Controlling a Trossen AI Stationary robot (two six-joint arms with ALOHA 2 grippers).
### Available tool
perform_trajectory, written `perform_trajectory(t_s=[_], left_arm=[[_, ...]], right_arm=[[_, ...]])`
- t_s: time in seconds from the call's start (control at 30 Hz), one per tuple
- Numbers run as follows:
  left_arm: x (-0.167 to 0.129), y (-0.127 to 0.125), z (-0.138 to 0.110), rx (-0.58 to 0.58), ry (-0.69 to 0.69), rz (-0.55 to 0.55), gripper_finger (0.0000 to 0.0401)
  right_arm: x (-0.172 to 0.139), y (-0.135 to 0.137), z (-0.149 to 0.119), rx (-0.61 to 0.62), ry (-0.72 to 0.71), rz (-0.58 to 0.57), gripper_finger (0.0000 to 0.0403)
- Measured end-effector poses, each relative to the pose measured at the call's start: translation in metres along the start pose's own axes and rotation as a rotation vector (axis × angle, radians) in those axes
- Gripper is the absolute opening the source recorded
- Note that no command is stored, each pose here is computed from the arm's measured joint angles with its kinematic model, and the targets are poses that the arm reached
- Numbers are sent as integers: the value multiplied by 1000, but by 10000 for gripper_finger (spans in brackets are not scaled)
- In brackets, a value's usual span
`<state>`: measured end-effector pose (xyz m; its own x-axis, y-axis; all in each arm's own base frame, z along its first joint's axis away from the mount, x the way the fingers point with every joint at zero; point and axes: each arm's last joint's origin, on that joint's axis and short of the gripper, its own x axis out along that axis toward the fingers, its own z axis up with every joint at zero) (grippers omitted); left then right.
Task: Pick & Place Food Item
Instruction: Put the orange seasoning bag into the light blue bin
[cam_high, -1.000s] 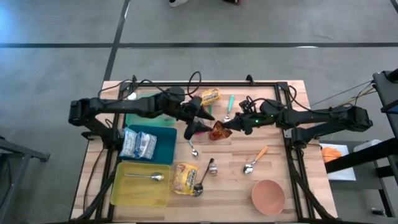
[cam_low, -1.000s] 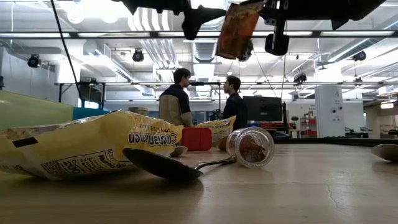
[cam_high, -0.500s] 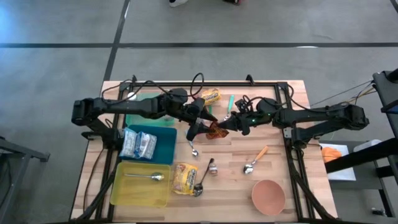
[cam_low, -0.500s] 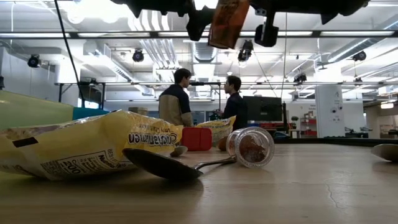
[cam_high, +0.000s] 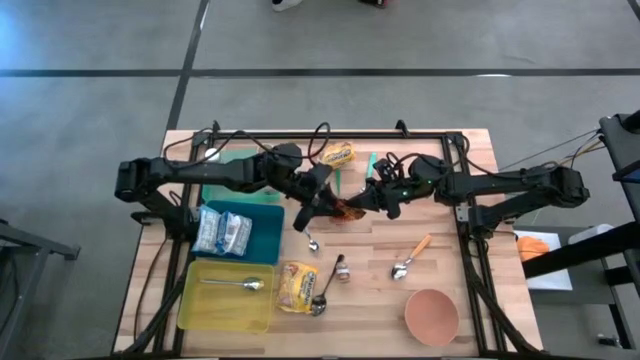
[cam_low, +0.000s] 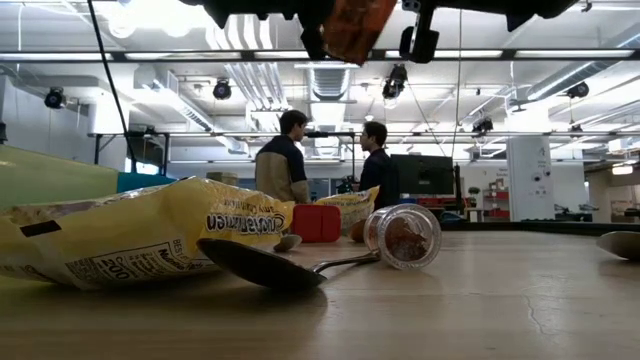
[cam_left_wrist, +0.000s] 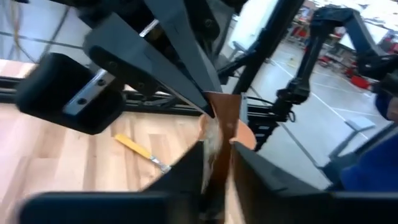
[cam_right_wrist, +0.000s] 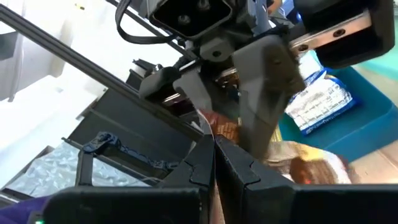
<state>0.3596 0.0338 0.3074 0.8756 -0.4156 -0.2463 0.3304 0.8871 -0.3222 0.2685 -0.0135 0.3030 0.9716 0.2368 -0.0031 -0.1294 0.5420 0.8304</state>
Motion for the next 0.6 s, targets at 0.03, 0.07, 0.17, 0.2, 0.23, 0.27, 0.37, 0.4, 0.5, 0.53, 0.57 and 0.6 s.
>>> perform_trajectory(t_s=[0.03,0.07,0.17,0.2,0.23,0.27,0.37,0.4,0.5,0.53,0.57,0.6], left_arm=[[0,0,0,0,1,-7,41],[0,0,1,-4,2,-10,21],[-1,-1,2,-8,-3,-11,10],[-1,-1,2,-8,-4,-11,8],[-1,-1,2,-13,-4,-11,6],[-1,-2,2,-22,-4,-13,6],[-1,-2,2,-53,-4,-12,4],[-1,-2,2,-66,-3,-12,4],[-1,-2,2,-120,-2,-11,3],[-2,-2,2,-136,-1,-9,3],[-2,-2,2,-156,4,-7,3],[-2,-3,2,-176,9,-6,2]], right_arm=[[0,0,0,-1,1,1,8],[0,0,0,-2,2,1,8],[0,0,-1,-9,3,0,8],[0,0,-1,-9,4,-2,8],[0,0,-1,-9,5,-3,8],[0,0,-1,-12,5,-3,8],[0,0,-1,-19,5,-2,8],[0,0,-1,-19,5,-2,8],[0,0,-2,-22,6,-1,8],[0,0,-2,-30,7,-2,8],[0,0,-2,-39,10,-3,9],[0,0,-2,-47,15,0,9]])
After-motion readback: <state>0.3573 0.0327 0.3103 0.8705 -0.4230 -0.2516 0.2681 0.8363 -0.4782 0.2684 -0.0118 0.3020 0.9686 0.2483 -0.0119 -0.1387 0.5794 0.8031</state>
